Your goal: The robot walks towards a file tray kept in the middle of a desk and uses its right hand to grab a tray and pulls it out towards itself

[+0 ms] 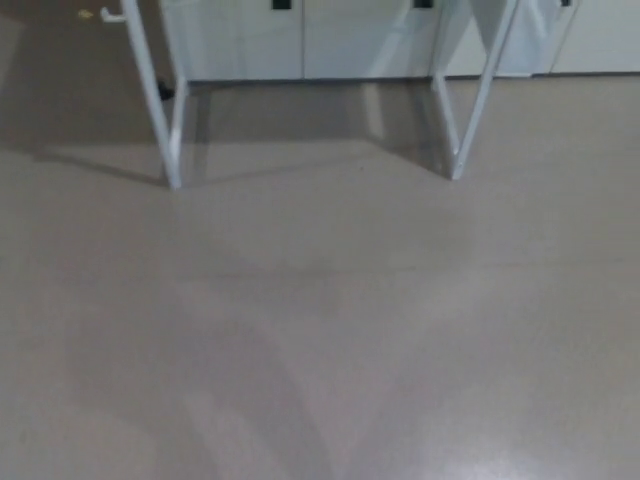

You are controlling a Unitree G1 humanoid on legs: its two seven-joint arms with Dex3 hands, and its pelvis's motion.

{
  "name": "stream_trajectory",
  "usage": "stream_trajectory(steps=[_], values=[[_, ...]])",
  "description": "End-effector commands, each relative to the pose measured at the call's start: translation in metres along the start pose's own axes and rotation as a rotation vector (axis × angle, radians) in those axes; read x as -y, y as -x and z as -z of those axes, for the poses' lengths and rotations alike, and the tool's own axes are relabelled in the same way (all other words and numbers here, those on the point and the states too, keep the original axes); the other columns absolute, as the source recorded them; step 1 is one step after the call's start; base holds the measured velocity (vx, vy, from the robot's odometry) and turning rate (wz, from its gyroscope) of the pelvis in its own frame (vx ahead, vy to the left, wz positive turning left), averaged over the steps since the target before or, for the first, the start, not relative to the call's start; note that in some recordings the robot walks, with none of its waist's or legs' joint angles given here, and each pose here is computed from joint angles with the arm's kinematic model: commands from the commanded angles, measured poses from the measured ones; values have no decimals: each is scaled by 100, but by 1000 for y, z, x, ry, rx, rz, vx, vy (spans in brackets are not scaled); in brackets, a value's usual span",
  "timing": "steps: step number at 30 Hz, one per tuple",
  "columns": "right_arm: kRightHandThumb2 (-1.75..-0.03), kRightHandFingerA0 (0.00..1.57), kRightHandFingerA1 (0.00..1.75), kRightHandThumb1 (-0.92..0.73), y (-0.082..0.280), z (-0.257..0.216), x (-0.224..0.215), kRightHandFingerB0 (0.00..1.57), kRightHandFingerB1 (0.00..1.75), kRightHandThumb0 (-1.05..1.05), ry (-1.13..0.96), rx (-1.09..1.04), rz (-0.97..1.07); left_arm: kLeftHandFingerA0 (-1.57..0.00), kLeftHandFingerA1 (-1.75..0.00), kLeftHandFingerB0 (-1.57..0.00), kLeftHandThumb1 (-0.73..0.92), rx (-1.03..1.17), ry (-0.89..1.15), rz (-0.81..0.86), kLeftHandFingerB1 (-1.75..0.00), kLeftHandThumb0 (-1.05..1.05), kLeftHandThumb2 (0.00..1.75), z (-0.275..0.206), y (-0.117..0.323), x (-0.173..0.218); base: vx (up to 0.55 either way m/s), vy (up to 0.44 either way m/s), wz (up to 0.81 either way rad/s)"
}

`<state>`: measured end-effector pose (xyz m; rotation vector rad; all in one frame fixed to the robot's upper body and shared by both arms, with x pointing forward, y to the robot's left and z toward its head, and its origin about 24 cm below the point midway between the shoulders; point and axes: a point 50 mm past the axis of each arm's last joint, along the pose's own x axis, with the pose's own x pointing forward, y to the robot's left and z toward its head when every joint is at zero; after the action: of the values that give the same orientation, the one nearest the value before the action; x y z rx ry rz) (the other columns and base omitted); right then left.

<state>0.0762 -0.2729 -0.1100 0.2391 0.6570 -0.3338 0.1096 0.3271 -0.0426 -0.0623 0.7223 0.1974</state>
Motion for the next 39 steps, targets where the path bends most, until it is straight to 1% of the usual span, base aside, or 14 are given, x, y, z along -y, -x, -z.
stream_trajectory(steps=[1, 4, 9, 14, 15, 23, 24, 25, 27, 28, 30, 37, 38, 39], values=[[-62, 48, 46, -40, 3, -5, 11, 44, 42, -31, 17, 58, 10, -17, -33, -12, 77, -41, -45, -22, -21, -1, 67, 5, -4, 0, 300, 97, 5], [-55, 56, 41, -47, 4, -4, 10, 47, 36, -25, 34, 58, 4, -19, -33, -7, 81, -39, -60, -19, -22, -1, 64, 7, -6, -1, 306, 22, 10], [-55, 55, 40, -47, 2, -3, 6, 47, 36, -27, 43, 64, -9, -19, -36, -12, 75, -14, -81, -38, -20, -2, 67, -4, -13, 1, 311, -134, 22], [-55, 53, 41, -48, -9, -5, -9, 45, 36, -26, -13, 89, -33, -22, -33, -12, 79, 43, -113, -50, -25, -1, 64, -33, -18, -2, 430, -169, 35], [-65, 50, 48, -39, -11, -6, -10, 42, 43, -38, -10, 89, -28, -23, -32, -11, 79, 48, -119, -51, -26, -2, 63, -36, -17, -1, 318, -155, 7], [-66, 51, 48, -40, -17, -15, -9, 43, 44, -38, 7, 113, -22, -20, -32, -12, 79, 74, -114, -23, -25, 0, 64, -42, -19, 7, 339, -33, -12], [-55, 59, 42, -47, -18, -15, -11, 48, 36, -29, 3, 113, -20, -22, -32, -12, 79, 72, -121, -31, -26, -2, 63, -44, -20, 6, 459, 74, 24], [-66, 52, 48, -40, -19, -15, -12, 43, 44, -37, -3, 112, -20, -22, -32, -12, 80, 75, -111, -23, -26, -1, 63, -45, -20, 6, 511, 107, -19], [-66, 54, 50, -39, -20, -16, -13, 45, 45, -37, -5, 114, -16, -19, -33, -12, 78, 78, -107, -15, -23, -1, 65, -47, -19, 6, 543, 134, -39], [-55, 60, 44, -46, -20, -17, -14, 52, 37, -29, -6, 120, -17, -20, -33, -12, 79, 76, -107, -16, -24, 0, 64, -47, -20, 5, 495, 122, -56], [-54, 60, 44, -46, -20, -18, -14, 53, 37, -28, -3, 123, -17, -19, -33, -12, 79, 72, -108, -18, -24, 0, 65, -46, -21, 5, 500, 125, -7], [-55, 59, 43, -48, -20, -24, -8, 49, 36, -29, 24, 130, -30, -21, -32, -11, 80, 57, -105, -21, -26, -1, 63, -36, -21, 10, 408, 6, 16], [-66, 53, 49, -40, -20, -26, -5, 42, 44, -37, 29, 132, -27, -21, -32, -11, 81, 53, -98, -15, -26, 0, 63, -33, -22, 12, 377, -92, 36], [-66, 52, 49, -40, -18, -29, -1, 42, 44, -36, 36, 136, -23, -20, -32, -12, 81, 50, -87, -3, -26, 0, 64, -29, -22, 16, 505, -153, 36]])
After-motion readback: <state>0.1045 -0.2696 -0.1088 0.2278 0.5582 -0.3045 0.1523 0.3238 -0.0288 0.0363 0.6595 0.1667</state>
